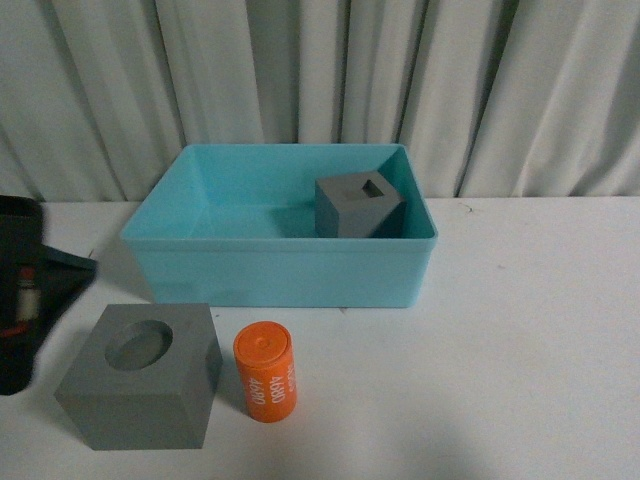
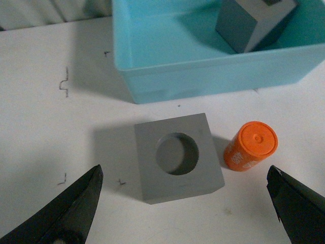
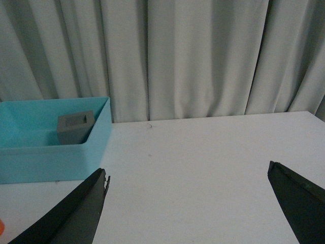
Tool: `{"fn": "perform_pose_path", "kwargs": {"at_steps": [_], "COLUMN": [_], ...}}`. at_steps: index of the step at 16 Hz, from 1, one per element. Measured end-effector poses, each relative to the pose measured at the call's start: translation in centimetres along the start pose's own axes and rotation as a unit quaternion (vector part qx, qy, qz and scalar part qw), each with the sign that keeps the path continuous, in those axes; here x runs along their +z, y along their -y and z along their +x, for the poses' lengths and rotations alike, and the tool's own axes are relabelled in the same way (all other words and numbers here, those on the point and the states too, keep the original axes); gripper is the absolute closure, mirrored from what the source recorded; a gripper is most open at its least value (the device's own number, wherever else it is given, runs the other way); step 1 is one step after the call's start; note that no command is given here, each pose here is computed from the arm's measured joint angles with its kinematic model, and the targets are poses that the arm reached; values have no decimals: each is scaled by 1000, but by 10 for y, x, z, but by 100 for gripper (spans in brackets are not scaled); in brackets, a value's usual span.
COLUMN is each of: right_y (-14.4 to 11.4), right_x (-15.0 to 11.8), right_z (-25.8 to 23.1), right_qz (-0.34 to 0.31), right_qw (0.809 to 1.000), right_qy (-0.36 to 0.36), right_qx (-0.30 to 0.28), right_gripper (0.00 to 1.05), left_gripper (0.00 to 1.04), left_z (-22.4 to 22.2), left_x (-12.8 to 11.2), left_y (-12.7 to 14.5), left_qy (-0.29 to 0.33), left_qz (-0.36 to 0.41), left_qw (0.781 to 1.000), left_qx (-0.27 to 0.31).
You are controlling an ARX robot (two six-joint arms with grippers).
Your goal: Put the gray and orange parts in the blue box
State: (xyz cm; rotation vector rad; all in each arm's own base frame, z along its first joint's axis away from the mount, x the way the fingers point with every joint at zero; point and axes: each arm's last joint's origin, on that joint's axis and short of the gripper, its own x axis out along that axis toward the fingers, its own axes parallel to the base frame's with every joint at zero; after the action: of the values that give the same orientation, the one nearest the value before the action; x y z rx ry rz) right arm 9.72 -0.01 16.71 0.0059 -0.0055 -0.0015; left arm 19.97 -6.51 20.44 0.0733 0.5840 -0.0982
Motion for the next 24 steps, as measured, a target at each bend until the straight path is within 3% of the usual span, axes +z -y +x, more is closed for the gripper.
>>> {"fn": "perform_pose_path", "kwargs": {"at_steps": [4,8,24], "right_y": [0,0,0], "right_x": [0,0,0], "right_z": [0,0,0], "right_qz": [0,0,0], "right_qw": [1000,1000,1000], "right_qy": [0,0,0], "right_qx": [0,0,0], "right_gripper": [6,6,6], "left_gripper": [7,7,8], "left_z": [49,85,128], "left_x": [-2,-9,-30], "left_y": [14,-1,-26], "left_qy": [-46,-86,-131], "left_qz": [44,59,73], "left_qw": [998,994,987], "left_qx": [8,37,51]}}
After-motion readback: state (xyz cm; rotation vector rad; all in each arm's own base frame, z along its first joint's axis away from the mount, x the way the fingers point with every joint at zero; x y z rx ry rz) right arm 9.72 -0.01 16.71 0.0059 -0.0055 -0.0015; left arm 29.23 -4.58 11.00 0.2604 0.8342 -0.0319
